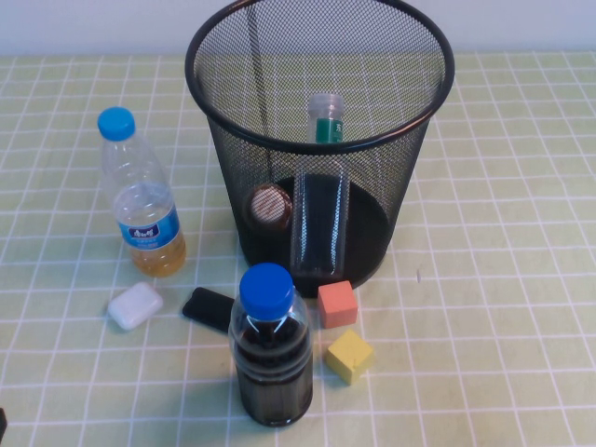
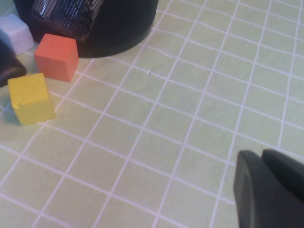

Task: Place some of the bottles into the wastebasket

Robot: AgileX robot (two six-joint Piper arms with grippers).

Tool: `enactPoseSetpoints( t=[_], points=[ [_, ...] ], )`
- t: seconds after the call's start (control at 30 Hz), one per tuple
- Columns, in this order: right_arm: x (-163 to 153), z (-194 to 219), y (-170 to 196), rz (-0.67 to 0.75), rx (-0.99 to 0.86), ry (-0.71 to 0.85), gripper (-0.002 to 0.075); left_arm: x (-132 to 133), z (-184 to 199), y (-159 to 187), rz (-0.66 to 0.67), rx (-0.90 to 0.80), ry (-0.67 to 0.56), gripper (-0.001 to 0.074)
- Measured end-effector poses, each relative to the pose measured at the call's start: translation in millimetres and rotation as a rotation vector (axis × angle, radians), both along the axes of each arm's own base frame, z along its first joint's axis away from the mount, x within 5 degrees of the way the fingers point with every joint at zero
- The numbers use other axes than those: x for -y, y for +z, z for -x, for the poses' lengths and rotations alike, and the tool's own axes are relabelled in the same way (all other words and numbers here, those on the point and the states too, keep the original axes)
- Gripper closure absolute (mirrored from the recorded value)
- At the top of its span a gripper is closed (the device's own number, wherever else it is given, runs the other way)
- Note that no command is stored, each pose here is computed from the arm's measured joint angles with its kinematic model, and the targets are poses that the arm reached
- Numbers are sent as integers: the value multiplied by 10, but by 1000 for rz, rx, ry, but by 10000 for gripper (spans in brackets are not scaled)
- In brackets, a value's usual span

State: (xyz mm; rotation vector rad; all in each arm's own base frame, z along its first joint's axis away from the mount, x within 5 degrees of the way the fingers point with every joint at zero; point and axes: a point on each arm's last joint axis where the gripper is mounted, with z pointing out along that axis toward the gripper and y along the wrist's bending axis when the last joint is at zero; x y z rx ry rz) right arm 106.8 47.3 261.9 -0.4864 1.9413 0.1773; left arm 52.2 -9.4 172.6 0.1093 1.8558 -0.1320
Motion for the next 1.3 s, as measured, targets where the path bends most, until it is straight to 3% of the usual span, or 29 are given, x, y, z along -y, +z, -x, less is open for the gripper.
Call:
enactPoseSetpoints(
  t=[0.17,0.23,0.43,0.57,0.8,0.97,1.3],
  points=[
    [65,44,44,-19,32,-35,733,-1,0,0,0,0,2,739],
    [160,72,80,41,87,-77,733,-1,0,1,0,1,2,739],
    [380,268,150,-76,243,-258,733,-1,0,1,0,1,2,739],
    [445,379,-22,-140,340,-333,733,-1,0,1,0,1,2,739],
    [503,466,-481,-135,384,-423,733,-1,0,1,0,1,2,739],
    [556,499,-729,-207,290,-534,733,-1,0,1,0,1,2,739],
    [592,557,-854,-20,199,-557,733,-1,0,1,0,1,2,739]
  ],
)
